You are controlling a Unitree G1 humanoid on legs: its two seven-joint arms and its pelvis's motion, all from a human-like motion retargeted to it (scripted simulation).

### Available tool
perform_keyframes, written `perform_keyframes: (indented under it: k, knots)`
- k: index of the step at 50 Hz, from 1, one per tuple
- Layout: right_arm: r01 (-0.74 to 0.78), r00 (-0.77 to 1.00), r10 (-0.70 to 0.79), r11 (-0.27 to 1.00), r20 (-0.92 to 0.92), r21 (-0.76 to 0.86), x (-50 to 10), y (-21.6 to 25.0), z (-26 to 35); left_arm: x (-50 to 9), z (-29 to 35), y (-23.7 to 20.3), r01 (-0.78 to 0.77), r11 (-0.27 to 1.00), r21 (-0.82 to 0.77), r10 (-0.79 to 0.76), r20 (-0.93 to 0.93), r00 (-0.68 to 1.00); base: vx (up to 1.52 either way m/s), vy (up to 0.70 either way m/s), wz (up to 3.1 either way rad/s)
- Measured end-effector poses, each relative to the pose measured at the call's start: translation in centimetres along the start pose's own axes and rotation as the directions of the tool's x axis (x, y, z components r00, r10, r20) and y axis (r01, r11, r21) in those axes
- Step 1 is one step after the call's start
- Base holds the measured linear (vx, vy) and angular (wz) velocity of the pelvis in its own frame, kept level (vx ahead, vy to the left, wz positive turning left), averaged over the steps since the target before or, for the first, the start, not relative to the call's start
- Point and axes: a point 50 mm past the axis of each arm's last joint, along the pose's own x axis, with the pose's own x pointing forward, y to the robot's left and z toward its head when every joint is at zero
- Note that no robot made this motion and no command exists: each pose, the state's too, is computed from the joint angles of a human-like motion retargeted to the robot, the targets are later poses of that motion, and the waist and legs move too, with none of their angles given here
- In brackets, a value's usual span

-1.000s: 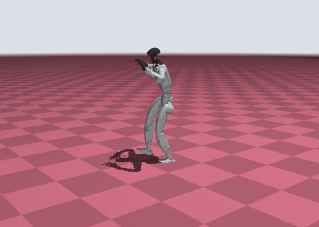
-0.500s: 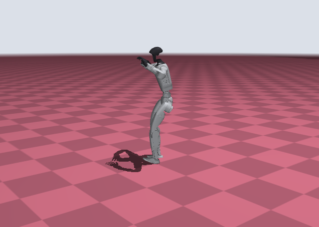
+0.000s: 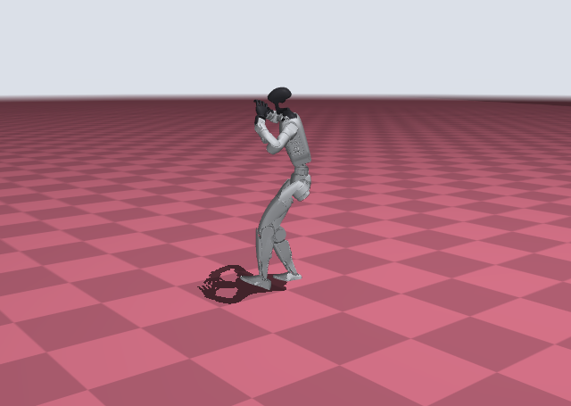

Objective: Dance

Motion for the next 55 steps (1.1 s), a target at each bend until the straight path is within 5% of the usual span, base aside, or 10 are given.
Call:
perform_keyframes:
  k: [19,41,55]
  knots:
    - [0.061,0.983,-0.09,0.982,-0.158,-0.181,-2.5,-0.8,0.7,-0.4,0.9,-1.2,0.194,0.98,-0.036,-0.195,-0.033,0.98,-0.07,0.07,0.41]
    - [-0.342,0.919,0.357,0.933,-0.165,0.115,-2.6,2.9,0.8,1.2,2.3,-2.9,0.255,0.955,-0.152,-0.243,0.09,0.966,-0.04,0.06,0.15]
    - [-0.04,0.967,-0.024,0.969,-0.254,-0.245,-2.9,-1.9,-1.7,-0.3,-1.3,0.4,-0.019,0.998,-0.062,0.011,-0.136,0.991,-0.15,0.02,0.11]
